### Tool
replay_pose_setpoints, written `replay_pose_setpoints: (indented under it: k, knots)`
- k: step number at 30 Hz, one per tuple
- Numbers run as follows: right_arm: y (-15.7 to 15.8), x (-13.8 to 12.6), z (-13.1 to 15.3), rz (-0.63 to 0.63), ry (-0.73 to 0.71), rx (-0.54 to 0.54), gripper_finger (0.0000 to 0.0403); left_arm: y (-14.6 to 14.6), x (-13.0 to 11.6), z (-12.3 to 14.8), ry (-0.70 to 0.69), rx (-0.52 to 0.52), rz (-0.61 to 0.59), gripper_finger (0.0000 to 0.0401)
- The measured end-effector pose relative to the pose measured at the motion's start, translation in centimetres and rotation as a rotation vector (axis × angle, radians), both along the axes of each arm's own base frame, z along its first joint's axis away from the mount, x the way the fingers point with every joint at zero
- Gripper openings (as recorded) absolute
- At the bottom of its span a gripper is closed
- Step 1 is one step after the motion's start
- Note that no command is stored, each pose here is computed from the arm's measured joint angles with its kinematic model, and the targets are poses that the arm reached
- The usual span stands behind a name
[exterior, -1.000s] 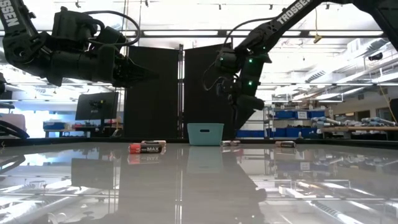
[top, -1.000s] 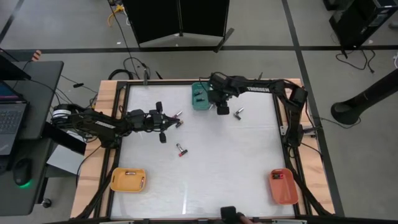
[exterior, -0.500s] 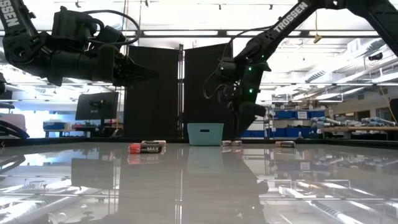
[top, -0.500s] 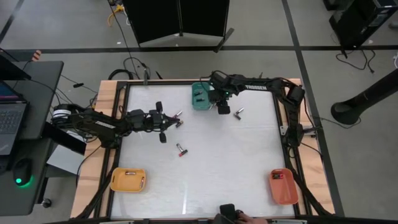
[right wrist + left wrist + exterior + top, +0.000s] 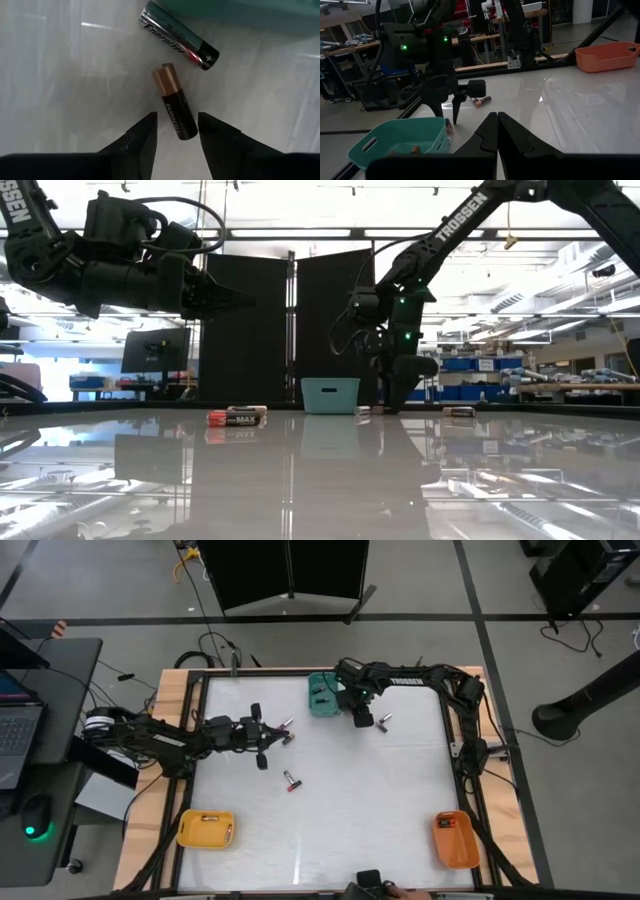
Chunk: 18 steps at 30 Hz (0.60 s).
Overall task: Sort batteries
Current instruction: Put the brown battery into the green bin
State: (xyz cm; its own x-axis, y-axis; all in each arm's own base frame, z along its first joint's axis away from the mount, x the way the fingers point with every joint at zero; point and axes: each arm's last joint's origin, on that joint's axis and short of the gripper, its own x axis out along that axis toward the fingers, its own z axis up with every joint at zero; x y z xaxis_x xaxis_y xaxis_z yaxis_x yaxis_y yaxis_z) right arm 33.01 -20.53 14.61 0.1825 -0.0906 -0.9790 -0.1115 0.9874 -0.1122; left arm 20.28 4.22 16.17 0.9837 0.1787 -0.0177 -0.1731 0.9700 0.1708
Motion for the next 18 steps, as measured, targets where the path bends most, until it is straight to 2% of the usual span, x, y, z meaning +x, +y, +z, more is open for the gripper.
replay_pose_setpoints:
  k: [5,11,18]
  knots:
    - [0.1,-0.1,-0.2,-0.049,0.014,0.021,0.0129,0.0,0.0,0.0,0.000,0.000,0.000,0.0012]
    - [0.6,0.0,-0.4,-0.113,0.023,0.041,0.0060,0.0,0.0,0.0,-0.002,-0.002,0.000,0.0012]
    - [2.6,0.3,0.2,-0.143,0.051,0.068,0.0056,0.0,0.0,0.2,-0.028,-0.041,0.000,0.0012]
